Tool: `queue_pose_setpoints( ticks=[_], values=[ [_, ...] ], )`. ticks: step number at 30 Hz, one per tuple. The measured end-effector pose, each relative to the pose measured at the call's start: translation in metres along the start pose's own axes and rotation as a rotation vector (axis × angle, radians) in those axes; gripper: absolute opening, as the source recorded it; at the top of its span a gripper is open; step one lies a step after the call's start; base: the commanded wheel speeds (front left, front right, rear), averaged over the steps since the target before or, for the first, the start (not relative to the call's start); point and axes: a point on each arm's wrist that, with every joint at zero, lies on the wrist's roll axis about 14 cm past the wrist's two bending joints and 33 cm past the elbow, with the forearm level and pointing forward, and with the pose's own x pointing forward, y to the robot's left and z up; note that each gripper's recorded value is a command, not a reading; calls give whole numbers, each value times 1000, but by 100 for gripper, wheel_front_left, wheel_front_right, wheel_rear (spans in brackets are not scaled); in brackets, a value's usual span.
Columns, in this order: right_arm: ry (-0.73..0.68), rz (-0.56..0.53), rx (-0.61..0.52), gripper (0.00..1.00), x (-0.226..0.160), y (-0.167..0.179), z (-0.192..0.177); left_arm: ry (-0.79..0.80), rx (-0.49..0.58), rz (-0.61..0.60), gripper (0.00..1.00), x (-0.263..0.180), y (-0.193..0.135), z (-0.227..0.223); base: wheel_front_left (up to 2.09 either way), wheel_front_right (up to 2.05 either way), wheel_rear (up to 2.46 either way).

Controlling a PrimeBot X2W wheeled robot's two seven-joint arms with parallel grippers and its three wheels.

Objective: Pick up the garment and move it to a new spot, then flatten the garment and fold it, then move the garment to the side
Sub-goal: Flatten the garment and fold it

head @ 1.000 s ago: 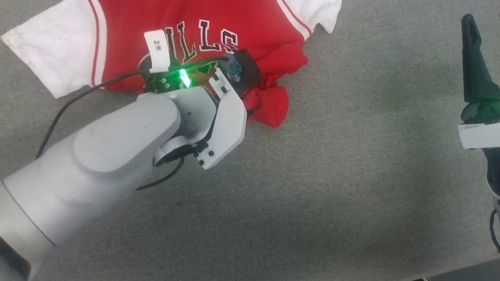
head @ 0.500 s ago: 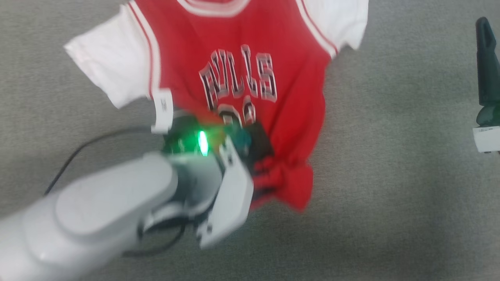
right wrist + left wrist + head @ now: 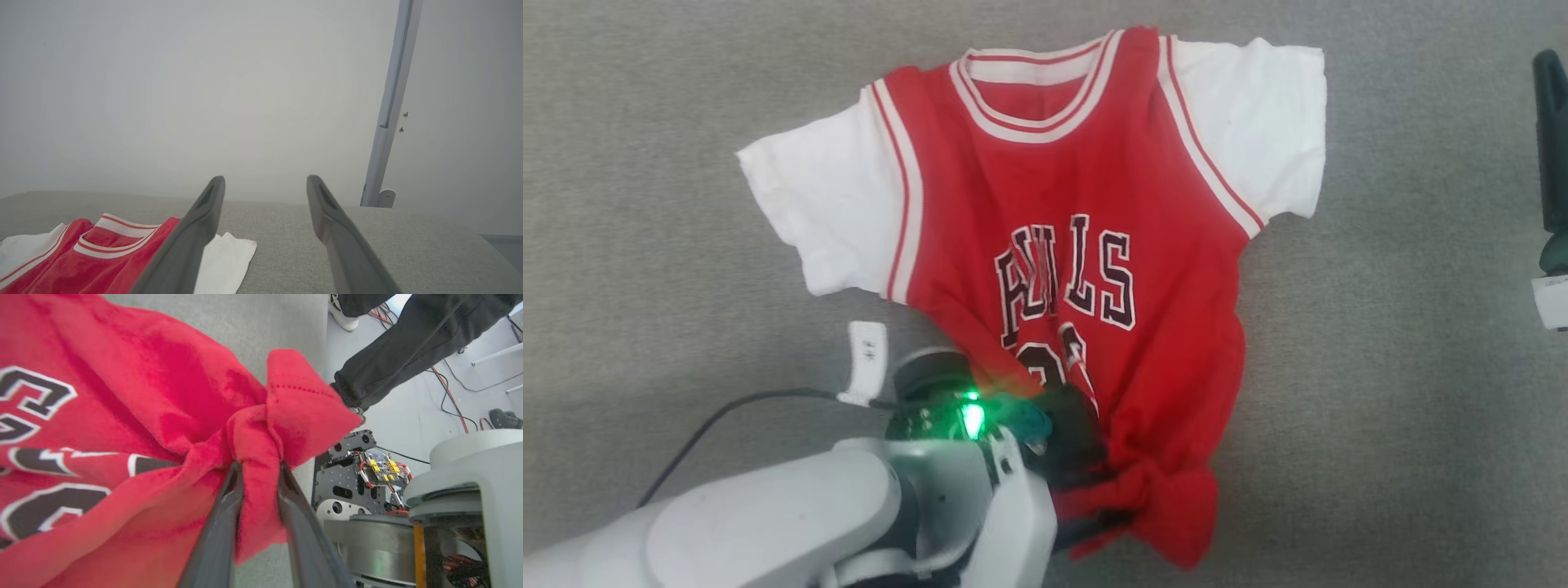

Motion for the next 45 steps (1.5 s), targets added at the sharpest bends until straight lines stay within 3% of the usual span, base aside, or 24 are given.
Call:
queue_pose_setpoints(
  ticks=[1, 2, 8, 18, 25, 29, 33, 41, 42, 43, 45],
  values=[
    [6, 4, -2, 100, 1, 1, 0, -22, 11, 18, 76, -1, 3, 2, 0, 0, 0],
    [10, 10, -4, 100, 1, 2, 0, -50, 13, 40, 100, -4, 7, 6, 0, 0, 0],
    [187, 108, -87, 100, 9, 19, -24, -341, -49, 277, 100, -49, 47, 35, 0, 0, 0],
    [640, 333, -256, 100, 34, 54, -90, -728, -217, 684, 100, -121, 88, 13, 0, 0, 0],
    [901, 426, -382, 100, 63, 66, -124, -852, -335, 869, 100, -150, 104, -13, 0, 0, 0],
    [982, 462, -455, 100, 81, 73, -144, -881, -383, 953, 100, -163, 107, -37, 0, 0, 0],
    [1025, 468, -427, 100, 100, 80, -164, -882, -405, 1013, 100, -172, 111, -54, 0, 0, 0],
    [1154, 476, -408, 100, 100, 78, -200, -865, -394, 1092, 100, -188, 122, -71, 0, 0, 0],
    [1161, 474, -401, 66, 100, 77, -201, -863, -387, 1095, 100, -190, 123, -71, 0, 0, 0],
    [1167, 476, -392, 47, 99, 78, -202, -856, -375, 1096, 100, -191, 125, -70, 0, 0, 0],
    [1174, 483, -376, 0, 98, 80, -203, -847, -338, 1092, 100, -196, 131, -65, 0, 0, 0]
  ],
)
